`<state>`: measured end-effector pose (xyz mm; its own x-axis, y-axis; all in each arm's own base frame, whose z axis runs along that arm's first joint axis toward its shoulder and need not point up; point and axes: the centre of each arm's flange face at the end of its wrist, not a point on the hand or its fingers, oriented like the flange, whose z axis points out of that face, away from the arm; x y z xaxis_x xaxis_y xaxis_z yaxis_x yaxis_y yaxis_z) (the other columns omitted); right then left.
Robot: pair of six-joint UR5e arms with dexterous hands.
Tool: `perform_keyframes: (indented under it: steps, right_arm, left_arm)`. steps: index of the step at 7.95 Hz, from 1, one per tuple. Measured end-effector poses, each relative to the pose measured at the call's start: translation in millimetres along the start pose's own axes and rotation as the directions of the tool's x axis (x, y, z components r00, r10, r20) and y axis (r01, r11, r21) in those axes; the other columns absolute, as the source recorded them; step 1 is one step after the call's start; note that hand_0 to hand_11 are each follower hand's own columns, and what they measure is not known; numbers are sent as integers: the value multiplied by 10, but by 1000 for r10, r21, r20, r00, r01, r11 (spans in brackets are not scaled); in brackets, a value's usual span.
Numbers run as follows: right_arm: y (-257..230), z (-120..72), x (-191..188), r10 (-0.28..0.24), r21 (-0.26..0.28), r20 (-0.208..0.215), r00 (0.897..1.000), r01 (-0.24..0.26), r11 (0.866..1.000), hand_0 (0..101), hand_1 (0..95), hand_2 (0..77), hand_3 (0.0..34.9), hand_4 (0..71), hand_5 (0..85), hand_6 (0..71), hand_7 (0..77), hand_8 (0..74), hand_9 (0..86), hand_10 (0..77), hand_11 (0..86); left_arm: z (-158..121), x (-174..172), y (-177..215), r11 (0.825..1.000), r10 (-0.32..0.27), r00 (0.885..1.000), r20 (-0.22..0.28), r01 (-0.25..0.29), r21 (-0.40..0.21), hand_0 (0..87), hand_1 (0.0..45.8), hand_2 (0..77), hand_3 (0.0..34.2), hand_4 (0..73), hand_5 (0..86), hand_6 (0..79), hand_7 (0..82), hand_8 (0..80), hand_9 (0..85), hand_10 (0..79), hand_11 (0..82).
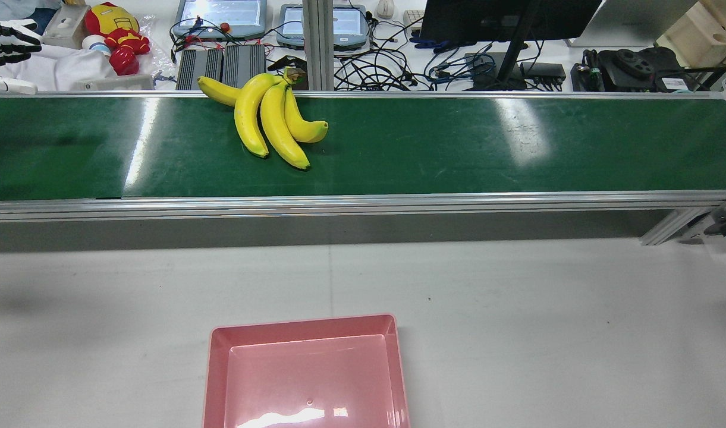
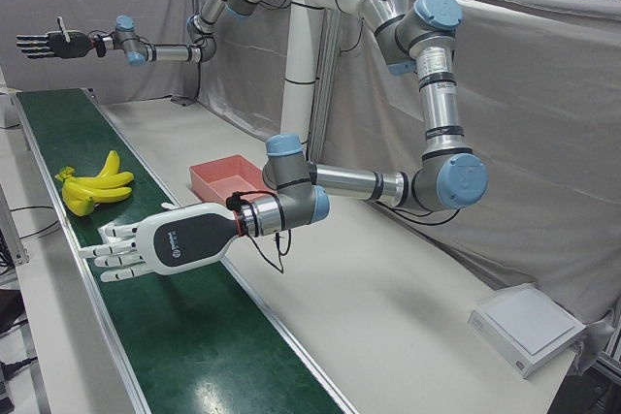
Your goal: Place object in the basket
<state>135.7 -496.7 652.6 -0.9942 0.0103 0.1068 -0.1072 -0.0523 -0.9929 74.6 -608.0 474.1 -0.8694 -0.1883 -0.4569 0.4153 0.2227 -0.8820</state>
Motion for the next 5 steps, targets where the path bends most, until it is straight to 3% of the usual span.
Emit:
perform_keyframes:
  steps: [1,5]
  right_arm:
    - [0,0,1,0,0,0,1000,0,1000,0,0,5,0,0,0,0,5,0,0,0,0]
    - [4,-1,-4,0,-1,1,1000,0,1000,0,0,5,0,0,0,0,5,0,0,0,0]
  left_arm:
    - [48,39,82,1000,15,1000,2,-15,4,604,185,49,0,256,316,82,147,169,185,87,153]
    - [133,200,411,997,68,997,21,-69,31,606,196,27,0,196,300,60,131,158,164,71,109]
